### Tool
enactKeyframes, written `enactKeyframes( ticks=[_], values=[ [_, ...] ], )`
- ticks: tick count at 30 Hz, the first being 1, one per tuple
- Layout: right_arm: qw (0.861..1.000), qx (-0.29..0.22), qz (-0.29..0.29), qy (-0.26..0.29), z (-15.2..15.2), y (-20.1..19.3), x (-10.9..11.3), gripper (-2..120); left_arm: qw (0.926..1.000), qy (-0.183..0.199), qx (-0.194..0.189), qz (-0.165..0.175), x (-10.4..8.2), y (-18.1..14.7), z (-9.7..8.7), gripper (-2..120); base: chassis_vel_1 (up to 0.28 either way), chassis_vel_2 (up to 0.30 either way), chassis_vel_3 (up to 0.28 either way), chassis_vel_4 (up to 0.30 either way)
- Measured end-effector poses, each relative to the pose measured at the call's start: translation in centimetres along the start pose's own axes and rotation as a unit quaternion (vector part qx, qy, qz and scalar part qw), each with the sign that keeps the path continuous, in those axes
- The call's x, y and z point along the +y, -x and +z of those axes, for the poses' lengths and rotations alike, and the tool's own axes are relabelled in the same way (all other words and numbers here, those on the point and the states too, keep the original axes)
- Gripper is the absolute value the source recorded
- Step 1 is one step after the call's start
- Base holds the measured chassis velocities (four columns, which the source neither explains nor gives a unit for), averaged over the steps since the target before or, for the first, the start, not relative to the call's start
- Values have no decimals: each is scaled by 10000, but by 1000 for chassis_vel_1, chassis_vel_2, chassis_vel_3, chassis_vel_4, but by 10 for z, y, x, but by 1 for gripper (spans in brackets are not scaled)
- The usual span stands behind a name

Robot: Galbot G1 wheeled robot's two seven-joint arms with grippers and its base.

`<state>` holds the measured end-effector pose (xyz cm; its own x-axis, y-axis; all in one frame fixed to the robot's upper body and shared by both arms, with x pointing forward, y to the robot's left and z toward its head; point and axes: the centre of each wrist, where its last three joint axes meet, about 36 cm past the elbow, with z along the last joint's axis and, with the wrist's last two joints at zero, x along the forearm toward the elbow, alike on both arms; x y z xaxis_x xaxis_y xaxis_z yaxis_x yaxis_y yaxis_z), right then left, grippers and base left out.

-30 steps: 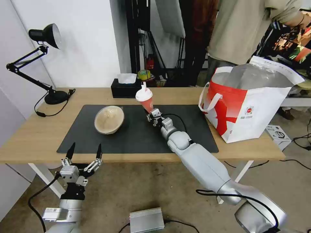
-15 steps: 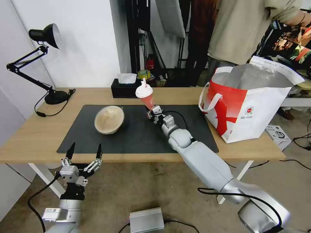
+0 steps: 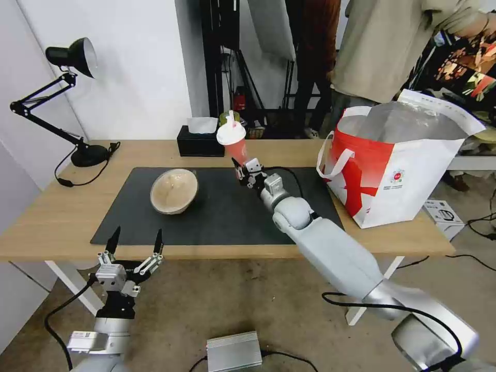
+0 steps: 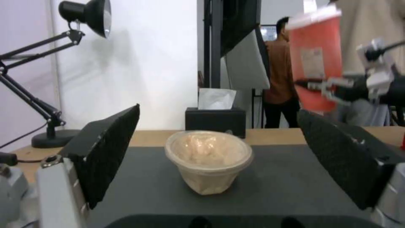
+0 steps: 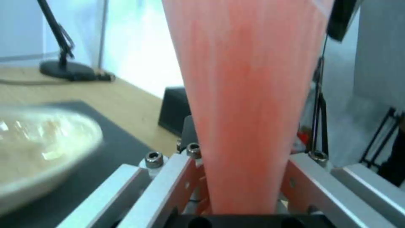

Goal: Pick up the trash from the table and place it into the takeout bag.

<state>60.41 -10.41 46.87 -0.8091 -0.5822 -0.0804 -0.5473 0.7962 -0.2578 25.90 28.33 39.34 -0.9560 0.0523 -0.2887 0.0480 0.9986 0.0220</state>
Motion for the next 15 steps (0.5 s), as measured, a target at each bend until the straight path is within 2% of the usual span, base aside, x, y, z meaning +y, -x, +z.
enactKeyframes(
  ticks=[15],
  values=[
    [9981,-472,-331,-223,-81,-9,-16,9,10000,20,-59,5,2,-1,-8,100,0,0,0,0]
  ],
)
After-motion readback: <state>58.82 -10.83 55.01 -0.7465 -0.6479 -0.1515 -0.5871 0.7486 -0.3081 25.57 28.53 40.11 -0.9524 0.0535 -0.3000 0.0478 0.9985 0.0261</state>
